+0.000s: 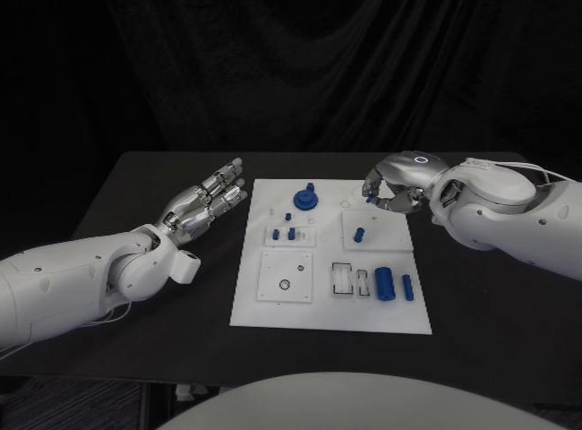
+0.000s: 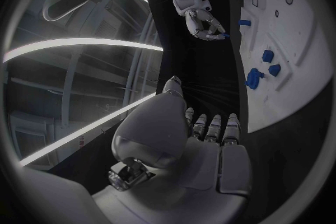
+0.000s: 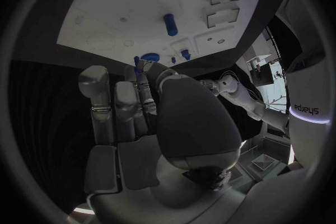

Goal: Assemble the parts on the task board

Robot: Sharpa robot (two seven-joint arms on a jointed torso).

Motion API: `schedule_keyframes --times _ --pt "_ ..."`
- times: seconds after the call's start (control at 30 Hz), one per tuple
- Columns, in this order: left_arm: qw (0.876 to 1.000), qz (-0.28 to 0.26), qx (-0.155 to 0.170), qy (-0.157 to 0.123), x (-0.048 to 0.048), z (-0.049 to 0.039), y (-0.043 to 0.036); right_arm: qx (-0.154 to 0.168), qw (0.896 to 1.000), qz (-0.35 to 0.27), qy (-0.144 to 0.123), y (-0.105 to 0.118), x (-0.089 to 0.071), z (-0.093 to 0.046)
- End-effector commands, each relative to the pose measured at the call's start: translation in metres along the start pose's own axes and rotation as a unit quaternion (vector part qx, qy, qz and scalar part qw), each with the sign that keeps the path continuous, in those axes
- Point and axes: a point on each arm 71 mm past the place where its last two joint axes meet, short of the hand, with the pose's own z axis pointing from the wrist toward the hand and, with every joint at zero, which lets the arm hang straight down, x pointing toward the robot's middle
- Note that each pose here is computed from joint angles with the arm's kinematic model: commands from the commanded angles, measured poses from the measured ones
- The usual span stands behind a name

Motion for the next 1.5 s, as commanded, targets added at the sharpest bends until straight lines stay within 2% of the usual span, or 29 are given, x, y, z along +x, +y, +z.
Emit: schedule_keyframes --times 0.03,0.17,0.3,0.43,0.63,0.83,1.1,1.5 --pt "0.999 -0.005 0.049 0.000 0.0009 -0.0002 -0.0068 -0.007 1.000 -0.001 0.001 0.013 -0.003 -0.005" --pt "0.999 -0.005 0.049 0.000 0.0012 0.0002 -0.0067 -0.033 0.999 -0.003 0.021 0.032 -0.001 -0.010" --pt "0.999 -0.006 0.050 0.001 0.0016 0.0005 -0.0066 -0.065 0.997 -0.012 0.046 0.058 0.012 -0.017" --pt "0.999 -0.005 0.050 0.001 0.0016 0.0006 -0.0066 -0.091 0.994 -0.019 0.051 0.077 0.023 -0.017" --pt "0.999 -0.006 0.050 0.001 0.0024 0.0011 -0.0065 -0.125 0.990 -0.024 0.058 0.103 0.044 -0.008" --pt "0.999 -0.006 0.049 0.002 0.0024 0.0015 -0.0061 -0.144 0.987 -0.033 0.066 0.118 0.060 0.005" --pt "0.999 -0.008 0.046 0.005 0.0034 0.0034 -0.0050 -0.162 0.985 -0.044 0.049 0.131 0.073 0.016" --pt "0.999 -0.010 0.043 0.008 0.0047 0.0052 -0.0032 -0.173 0.983 -0.043 0.034 0.143 0.077 0.025"
